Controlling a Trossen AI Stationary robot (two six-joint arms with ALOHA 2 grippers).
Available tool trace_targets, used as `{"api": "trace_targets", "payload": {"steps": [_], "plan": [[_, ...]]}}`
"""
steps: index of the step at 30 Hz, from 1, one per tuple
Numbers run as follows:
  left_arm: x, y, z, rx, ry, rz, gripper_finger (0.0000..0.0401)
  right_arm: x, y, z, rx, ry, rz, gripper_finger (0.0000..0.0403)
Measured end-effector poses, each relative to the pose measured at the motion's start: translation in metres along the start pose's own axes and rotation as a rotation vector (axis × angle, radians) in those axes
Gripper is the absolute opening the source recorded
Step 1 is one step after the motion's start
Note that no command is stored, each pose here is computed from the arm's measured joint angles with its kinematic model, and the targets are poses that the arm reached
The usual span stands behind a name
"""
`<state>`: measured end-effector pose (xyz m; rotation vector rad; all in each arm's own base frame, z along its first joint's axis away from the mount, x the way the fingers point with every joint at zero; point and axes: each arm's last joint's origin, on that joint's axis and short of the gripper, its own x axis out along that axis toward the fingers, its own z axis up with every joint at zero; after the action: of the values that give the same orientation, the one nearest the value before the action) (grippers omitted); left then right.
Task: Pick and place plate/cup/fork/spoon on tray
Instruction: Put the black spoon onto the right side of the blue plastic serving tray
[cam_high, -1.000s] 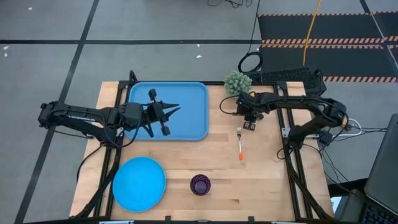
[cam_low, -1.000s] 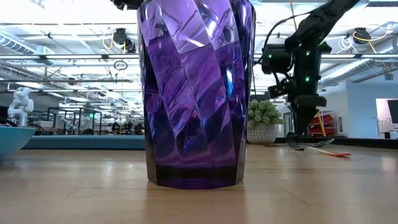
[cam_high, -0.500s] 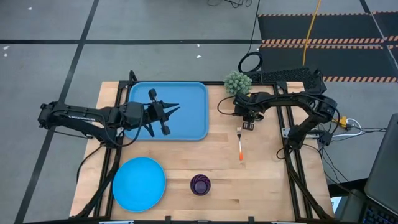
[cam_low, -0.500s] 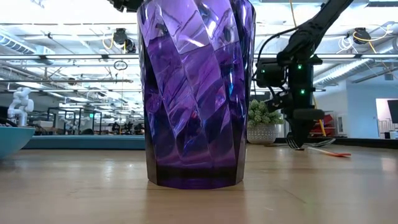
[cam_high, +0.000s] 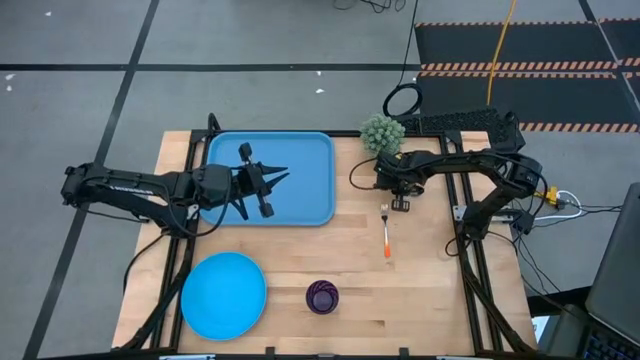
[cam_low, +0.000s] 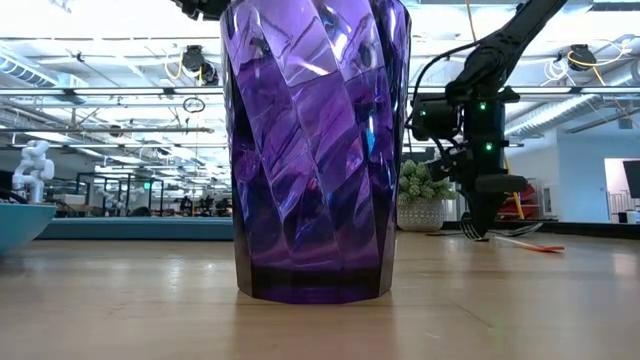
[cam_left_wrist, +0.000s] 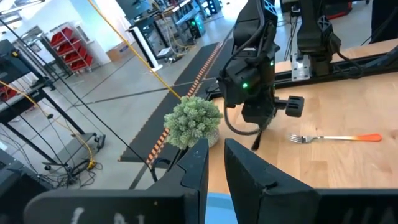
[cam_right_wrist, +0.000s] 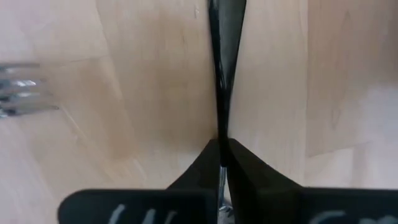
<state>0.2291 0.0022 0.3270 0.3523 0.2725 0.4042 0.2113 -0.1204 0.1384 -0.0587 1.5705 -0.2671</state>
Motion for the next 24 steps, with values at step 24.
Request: {"api": "trace_targets", "payload": {"steps": [24], "plan": [[0.004, 0.008, -0.007, -0.065, 0.056, 0.037, 0.0056, -0.142, 0.063, 0.093, -0.933, -0.536, -0.261, 0.0000]]}}
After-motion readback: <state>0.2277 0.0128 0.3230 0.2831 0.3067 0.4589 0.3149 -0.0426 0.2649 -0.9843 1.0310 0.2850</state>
